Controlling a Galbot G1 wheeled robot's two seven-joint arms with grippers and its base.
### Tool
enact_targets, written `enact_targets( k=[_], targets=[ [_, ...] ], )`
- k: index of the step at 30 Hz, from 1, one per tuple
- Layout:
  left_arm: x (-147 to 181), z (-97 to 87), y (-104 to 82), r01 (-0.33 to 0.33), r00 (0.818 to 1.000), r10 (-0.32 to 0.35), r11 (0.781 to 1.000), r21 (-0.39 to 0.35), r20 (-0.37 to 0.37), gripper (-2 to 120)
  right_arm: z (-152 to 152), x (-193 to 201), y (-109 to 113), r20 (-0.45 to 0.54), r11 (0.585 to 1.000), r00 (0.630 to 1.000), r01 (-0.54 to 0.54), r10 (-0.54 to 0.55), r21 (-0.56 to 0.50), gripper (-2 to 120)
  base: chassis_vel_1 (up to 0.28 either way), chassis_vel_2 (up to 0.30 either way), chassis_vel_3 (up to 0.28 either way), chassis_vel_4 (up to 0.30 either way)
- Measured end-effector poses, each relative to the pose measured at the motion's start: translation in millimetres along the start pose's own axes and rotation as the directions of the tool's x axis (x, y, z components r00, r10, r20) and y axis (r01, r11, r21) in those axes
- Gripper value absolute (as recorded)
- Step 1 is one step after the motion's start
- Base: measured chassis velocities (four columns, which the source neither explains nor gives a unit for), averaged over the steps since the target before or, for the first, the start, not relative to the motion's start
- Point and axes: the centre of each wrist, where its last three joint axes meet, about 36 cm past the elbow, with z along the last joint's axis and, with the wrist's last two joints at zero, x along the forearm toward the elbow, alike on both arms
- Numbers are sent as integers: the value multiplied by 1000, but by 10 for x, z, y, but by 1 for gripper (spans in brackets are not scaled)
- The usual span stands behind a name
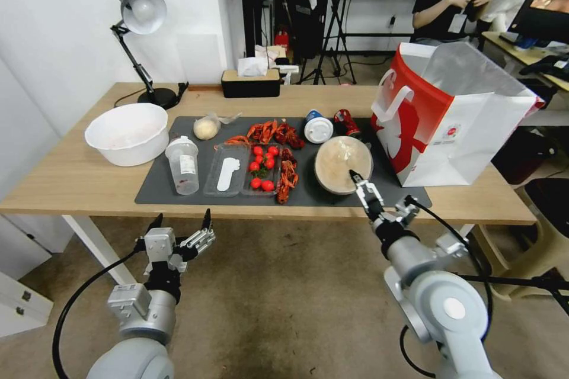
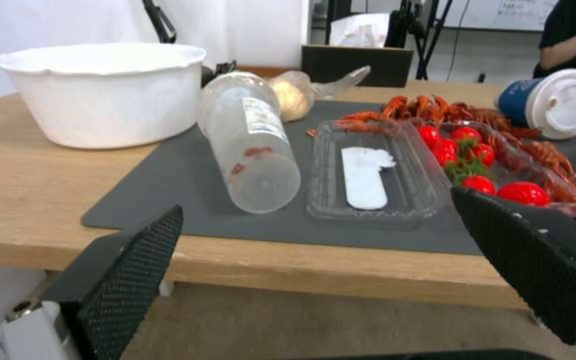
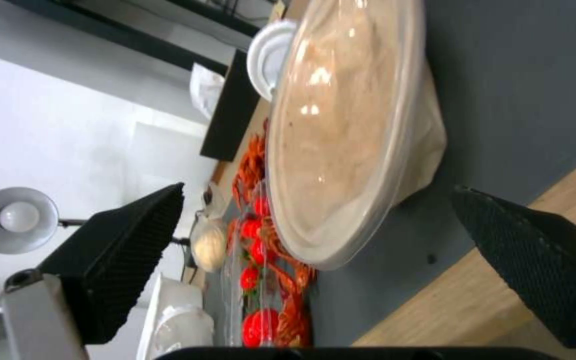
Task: Pick up the trash from the table and place it into the takeout bag.
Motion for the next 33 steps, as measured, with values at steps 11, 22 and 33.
enact_targets(
  k=[11,22,33],
  targets=[
    [25,33,6,15,1000,-15,1000,-2,4,100,0,-218,41,-39,999,999,-28,27,-29,100,0,0,0,0],
    [57,43,-5,20,1000,-20,1000,4,0,100,-25,-312,58,-58,995,997,-50,45,-85,61,0,0,0,0],
    [63,66,1,22,1000,-22,1000,6,8,100,-63,-252,43,-18,995,998,-67,66,-72,25,0,0,0,0]
  ],
)
